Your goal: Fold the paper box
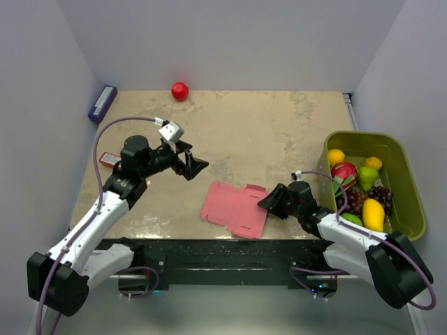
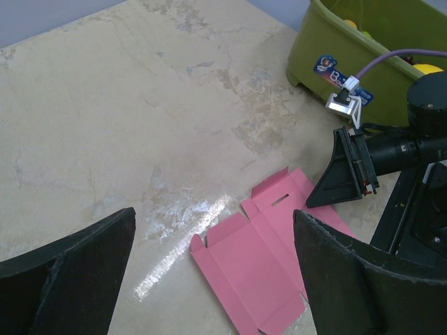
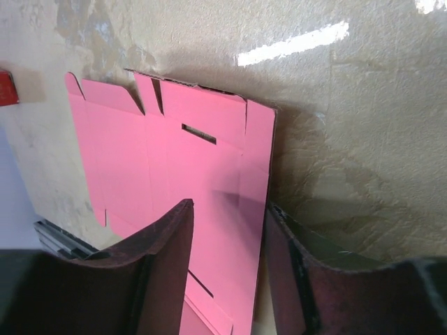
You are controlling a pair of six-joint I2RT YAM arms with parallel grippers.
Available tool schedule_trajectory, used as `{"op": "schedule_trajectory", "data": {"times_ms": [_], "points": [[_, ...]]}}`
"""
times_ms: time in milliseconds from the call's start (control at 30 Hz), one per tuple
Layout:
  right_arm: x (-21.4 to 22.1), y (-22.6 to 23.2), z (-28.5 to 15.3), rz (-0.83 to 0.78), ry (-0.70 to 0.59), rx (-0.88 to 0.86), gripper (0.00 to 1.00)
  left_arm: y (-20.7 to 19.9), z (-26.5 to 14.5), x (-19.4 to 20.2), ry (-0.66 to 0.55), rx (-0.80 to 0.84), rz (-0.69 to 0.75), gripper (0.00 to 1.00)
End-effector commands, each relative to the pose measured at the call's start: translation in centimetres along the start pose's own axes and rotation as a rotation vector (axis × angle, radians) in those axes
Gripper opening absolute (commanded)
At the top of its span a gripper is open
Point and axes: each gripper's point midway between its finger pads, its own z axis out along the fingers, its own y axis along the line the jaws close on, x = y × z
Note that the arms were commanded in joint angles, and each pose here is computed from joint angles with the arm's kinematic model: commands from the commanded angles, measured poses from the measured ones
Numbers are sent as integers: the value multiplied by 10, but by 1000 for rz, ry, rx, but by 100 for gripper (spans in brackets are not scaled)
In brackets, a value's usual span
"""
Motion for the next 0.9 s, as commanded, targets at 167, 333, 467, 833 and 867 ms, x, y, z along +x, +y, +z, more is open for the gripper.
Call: {"op": "schedule_trajectory", "data": {"times_ms": [167, 333, 467, 833, 867], "points": [[-1, 8, 1, 44, -48, -94, 41, -4, 4, -4, -20, 29, 37, 99], [-1, 17, 2, 21, -58, -164, 35, -10, 6, -3, -16, 64, 41, 99], [-3, 29, -1, -17, -69, -237, 27, -17, 7, 0, -9, 109, 43, 99], [-18, 96, -25, -251, -58, -435, 4, -30, 7, 1, 3, 185, 61, 100], [-20, 101, -27, -278, -51, -436, 1, -28, 6, 1, 4, 174, 71, 100]]}}
